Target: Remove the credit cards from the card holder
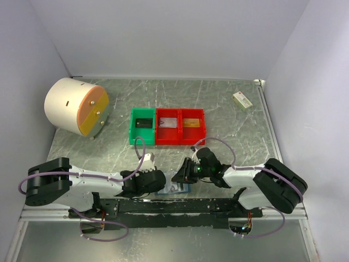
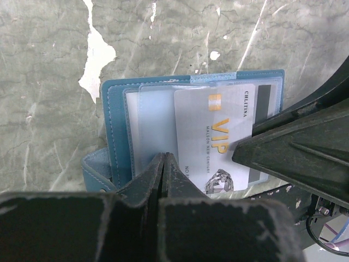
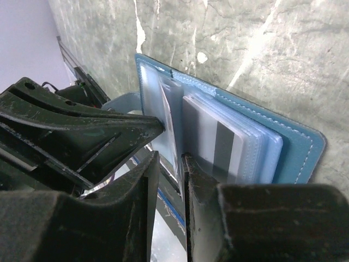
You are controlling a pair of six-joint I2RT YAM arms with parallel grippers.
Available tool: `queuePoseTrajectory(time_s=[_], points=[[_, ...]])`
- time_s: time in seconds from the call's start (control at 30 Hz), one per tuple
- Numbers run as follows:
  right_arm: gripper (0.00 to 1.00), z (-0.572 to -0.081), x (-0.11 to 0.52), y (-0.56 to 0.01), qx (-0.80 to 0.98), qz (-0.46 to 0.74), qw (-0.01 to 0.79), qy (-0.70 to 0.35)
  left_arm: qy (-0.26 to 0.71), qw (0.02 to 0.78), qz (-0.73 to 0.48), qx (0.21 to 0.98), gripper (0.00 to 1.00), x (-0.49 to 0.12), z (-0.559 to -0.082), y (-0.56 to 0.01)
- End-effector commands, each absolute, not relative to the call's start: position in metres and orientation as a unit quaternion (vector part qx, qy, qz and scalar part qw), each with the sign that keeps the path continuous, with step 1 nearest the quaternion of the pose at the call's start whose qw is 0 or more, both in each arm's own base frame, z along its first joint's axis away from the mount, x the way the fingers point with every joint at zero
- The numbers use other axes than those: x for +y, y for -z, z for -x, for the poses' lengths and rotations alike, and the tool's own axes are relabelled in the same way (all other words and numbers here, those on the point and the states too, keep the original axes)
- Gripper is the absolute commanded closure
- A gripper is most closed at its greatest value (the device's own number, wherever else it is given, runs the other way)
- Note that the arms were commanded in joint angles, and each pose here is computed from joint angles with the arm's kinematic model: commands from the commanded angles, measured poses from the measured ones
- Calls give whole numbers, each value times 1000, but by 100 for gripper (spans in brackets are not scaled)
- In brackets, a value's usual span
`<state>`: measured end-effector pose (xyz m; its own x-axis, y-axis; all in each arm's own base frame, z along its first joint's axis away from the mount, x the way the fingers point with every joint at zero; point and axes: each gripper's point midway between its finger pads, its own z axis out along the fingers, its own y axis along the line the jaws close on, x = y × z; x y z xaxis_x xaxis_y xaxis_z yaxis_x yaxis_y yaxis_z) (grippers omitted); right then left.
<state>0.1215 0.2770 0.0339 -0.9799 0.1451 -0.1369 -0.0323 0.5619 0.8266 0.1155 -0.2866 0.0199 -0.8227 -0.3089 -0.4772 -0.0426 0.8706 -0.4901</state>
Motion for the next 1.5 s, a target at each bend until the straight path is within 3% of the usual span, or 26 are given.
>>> queuePoseTrajectory(time_s=[0.0,0.2,0.37,0.7,0.97,1.13,1.47], points=[[76,-124,285,-37,872,-25,98,-479,208,284,83,932,93,-276,-114,-8],[80,-127,289,-36,876,-16,100,-471,210,286,85,931,93,-275,-114,-9],[91,-122,290,-35,875,-3,94,-476,208,286,88,931,93,-272,-114,-9],[82,-121,288,-30,882,4,91,-463,207,288,85,931,93,-275,-115,-9],[87,-120,294,-31,879,17,87,-469,206,288,84,931,93,-276,-116,-11],[100,-123,291,-33,882,20,101,-461,203,288,86,932,93,-273,-115,-10],[100,-130,270,-50,901,31,144,-408,193,288,94,933,93,-264,-114,-9]])
